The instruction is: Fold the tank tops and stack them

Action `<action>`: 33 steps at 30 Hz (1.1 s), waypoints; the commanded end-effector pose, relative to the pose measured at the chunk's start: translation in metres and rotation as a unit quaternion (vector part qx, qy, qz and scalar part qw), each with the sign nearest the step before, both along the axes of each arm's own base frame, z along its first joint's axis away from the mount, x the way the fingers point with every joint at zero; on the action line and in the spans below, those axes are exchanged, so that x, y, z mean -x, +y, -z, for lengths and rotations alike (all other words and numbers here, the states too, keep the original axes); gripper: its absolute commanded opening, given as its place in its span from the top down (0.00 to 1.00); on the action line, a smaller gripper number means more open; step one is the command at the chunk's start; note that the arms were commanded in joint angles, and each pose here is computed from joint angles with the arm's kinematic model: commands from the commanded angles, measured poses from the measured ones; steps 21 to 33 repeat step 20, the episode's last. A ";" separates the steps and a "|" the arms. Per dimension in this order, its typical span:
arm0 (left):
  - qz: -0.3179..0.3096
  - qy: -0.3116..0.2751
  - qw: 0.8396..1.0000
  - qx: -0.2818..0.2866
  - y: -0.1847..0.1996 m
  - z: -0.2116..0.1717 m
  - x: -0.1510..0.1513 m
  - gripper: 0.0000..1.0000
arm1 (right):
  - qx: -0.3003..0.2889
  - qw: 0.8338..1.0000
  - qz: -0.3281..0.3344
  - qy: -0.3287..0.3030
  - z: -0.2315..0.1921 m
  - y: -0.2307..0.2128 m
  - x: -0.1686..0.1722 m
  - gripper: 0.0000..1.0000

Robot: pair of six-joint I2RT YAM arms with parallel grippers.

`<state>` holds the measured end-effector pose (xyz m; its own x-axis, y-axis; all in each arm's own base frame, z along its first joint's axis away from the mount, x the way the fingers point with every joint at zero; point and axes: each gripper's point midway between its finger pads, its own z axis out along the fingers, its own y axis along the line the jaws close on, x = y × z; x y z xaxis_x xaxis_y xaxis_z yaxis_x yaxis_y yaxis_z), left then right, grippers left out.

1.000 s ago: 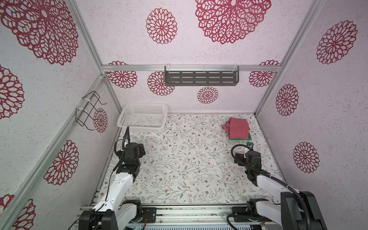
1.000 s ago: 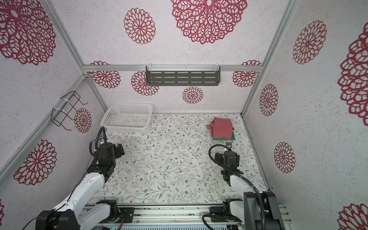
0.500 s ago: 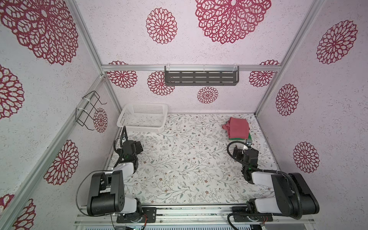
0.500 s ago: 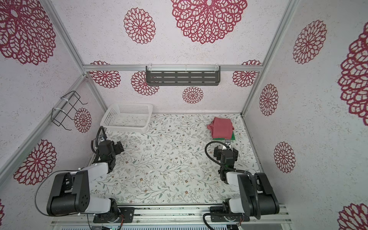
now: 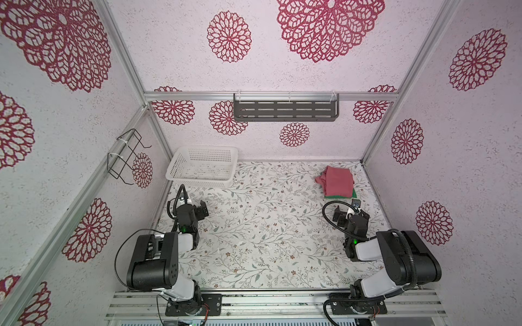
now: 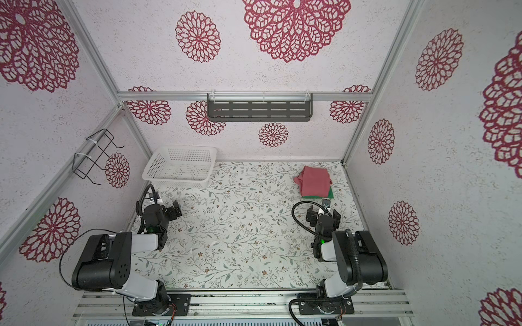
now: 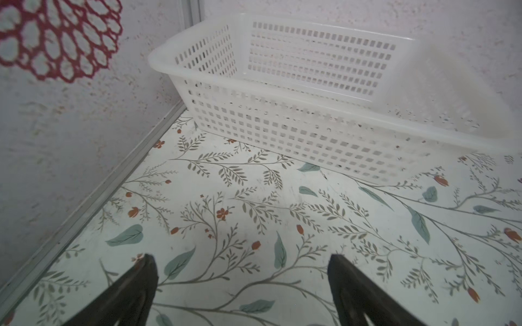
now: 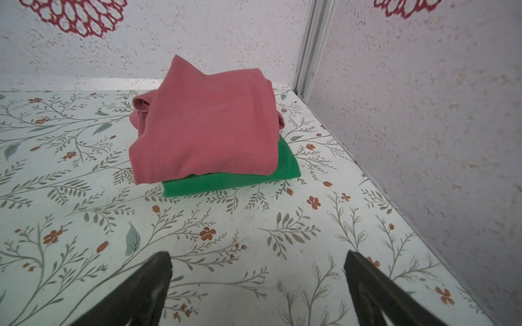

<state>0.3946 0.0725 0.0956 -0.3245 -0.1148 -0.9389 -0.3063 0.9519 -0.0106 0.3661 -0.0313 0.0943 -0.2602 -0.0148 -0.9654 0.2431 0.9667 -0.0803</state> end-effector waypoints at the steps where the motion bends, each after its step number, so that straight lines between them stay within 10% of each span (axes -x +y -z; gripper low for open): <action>1: 0.000 -0.044 0.999 -0.025 0.003 -0.025 -0.008 0.03 | -0.012 0.999 0.001 -0.039 -0.020 0.000 -0.006 0.01; 33: -0.001 -0.047 0.999 -0.027 0.004 -0.025 -0.008 0.03 | -0.008 0.999 0.005 -0.045 -0.022 -0.001 -0.005 0.01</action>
